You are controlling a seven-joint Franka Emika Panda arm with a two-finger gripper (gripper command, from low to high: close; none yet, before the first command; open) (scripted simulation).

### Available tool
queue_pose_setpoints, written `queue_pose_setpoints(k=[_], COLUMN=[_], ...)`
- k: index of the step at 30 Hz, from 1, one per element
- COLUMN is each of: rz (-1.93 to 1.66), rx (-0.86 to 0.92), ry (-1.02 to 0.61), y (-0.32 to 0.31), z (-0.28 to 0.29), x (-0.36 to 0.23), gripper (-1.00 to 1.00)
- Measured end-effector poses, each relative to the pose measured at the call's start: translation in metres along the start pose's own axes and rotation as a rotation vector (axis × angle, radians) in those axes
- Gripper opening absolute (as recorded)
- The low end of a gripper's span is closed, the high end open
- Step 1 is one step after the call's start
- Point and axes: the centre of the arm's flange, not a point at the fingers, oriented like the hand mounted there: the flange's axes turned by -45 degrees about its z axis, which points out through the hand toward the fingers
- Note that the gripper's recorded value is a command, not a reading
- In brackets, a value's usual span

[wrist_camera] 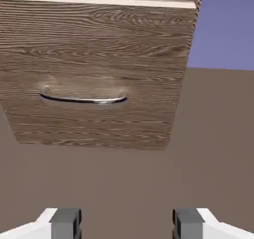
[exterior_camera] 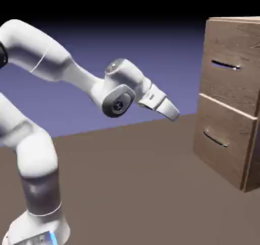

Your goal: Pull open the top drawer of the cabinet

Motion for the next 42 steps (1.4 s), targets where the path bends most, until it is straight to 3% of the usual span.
queue_pose_setpoints(k=[10,22,33,42], rz=[0.558,1.108,1.450,1.583], rx=[0.034,-0.121,-0.246,-0.160], ry=[-0.198,-0.278,-0.070,0.242], y=[0.058,0.120,0.157,0.143], z=[0.091,0.177,0.206,0.196], x=[-0.008,-0.041,-0.028,0.039], gripper=[0.00,0.00,0.00,0.00])
